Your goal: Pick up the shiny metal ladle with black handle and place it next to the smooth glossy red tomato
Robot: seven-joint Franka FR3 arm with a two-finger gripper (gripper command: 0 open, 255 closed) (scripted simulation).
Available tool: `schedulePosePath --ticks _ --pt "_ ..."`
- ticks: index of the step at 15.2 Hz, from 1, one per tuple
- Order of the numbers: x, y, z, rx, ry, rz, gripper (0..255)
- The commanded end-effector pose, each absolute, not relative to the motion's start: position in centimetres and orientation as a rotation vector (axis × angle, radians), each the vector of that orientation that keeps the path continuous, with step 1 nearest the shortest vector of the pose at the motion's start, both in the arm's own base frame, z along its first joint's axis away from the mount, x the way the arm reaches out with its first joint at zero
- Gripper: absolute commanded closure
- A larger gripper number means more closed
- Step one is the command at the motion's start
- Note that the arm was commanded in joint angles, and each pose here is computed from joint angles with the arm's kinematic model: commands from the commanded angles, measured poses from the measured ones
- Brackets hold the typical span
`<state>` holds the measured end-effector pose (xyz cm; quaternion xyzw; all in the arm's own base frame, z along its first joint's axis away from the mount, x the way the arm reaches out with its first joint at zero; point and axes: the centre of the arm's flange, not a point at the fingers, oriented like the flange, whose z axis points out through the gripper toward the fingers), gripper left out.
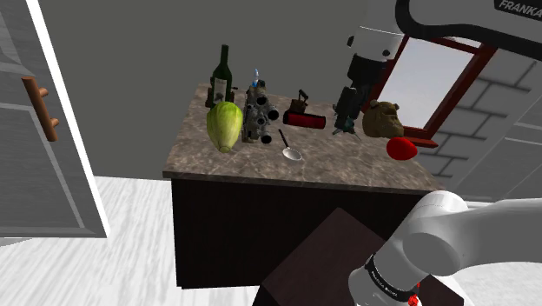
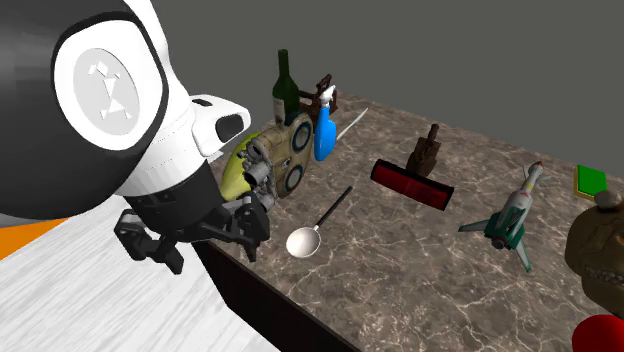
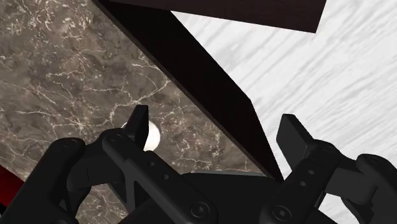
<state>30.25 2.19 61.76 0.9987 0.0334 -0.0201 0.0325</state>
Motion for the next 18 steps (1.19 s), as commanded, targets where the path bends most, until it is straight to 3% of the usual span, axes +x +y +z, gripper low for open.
schedulePosePath --ticks 1,18 --pt "30.3 2.2 61.8 3.074 0.103 -0.062 0" --pt "44.5 -6.6 48.0 3.093 -0.541 0.091 0"
